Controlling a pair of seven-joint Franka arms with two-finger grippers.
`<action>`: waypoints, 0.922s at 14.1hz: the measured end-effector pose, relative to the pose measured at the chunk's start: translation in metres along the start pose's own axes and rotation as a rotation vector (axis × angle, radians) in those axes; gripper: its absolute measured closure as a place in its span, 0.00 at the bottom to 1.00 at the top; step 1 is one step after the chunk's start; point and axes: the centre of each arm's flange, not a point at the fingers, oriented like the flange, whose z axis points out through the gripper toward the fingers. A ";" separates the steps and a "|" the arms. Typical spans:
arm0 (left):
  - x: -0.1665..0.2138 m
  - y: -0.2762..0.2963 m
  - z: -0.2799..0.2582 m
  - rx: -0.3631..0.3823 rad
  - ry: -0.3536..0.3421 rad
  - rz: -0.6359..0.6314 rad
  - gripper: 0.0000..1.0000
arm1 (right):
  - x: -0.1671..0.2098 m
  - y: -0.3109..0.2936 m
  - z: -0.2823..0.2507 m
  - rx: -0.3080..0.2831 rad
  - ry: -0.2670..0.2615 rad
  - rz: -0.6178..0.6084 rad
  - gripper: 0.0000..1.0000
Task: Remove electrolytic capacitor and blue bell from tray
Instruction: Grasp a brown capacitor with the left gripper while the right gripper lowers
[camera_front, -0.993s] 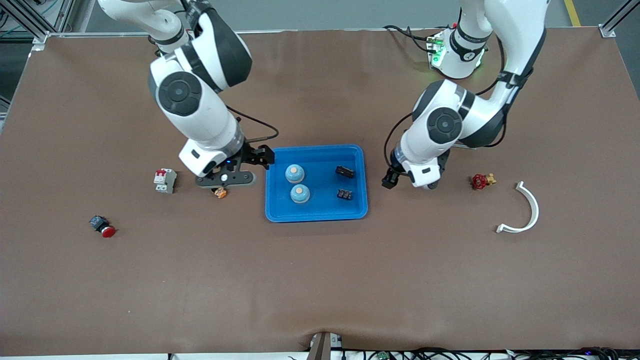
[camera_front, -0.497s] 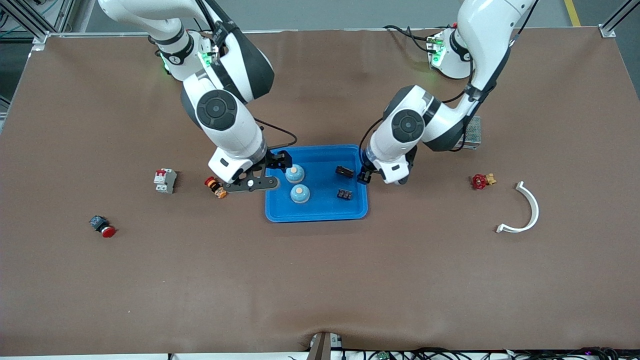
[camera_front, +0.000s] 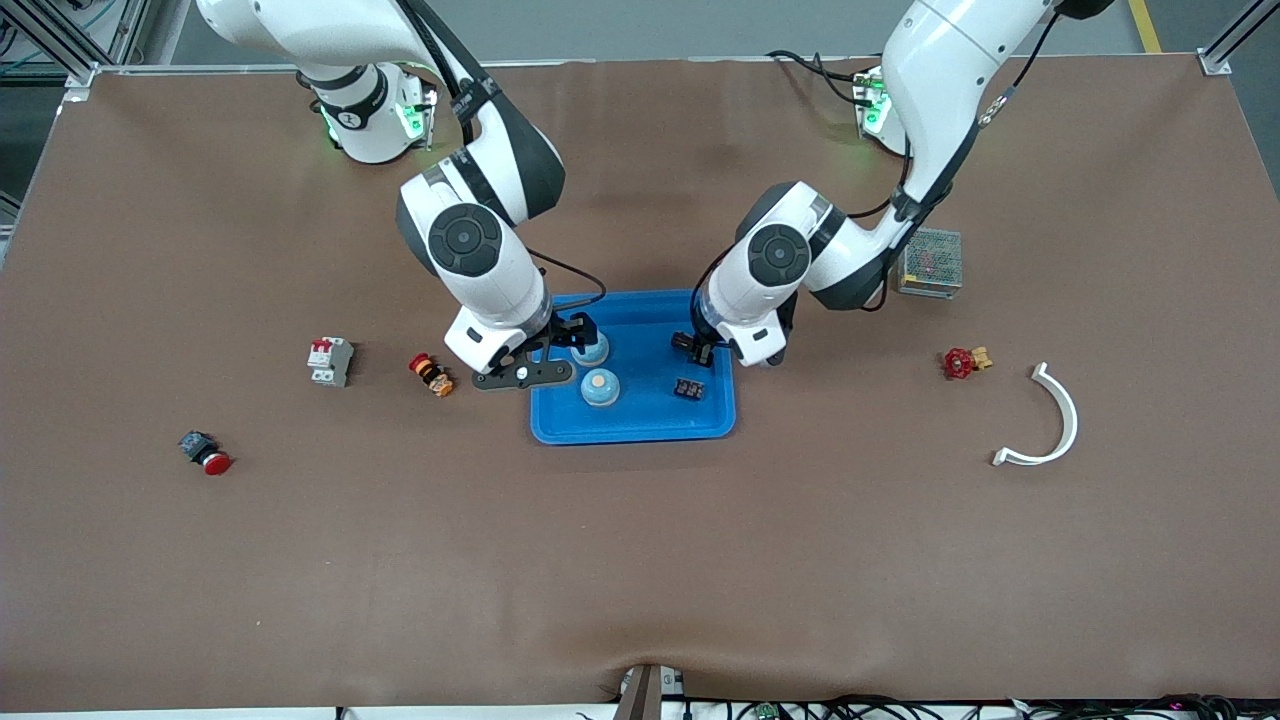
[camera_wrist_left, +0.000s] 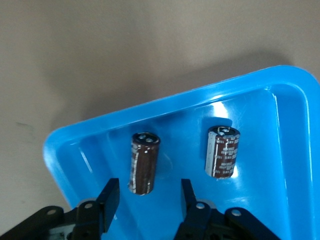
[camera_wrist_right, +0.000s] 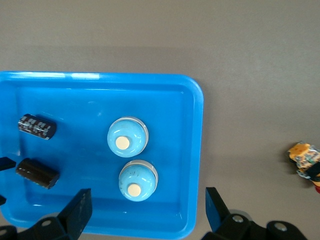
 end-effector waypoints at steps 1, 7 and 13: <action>-0.001 -0.001 0.010 0.000 0.009 -0.004 0.43 | -0.004 -0.002 0.006 0.000 0.002 0.001 0.00; -0.005 -0.006 0.054 0.017 0.022 -0.017 0.47 | -0.030 -0.029 0.026 -0.001 0.005 0.005 0.00; -0.009 -0.001 0.050 -0.018 0.053 0.043 0.67 | -0.036 -0.022 0.044 0.007 0.027 0.008 0.00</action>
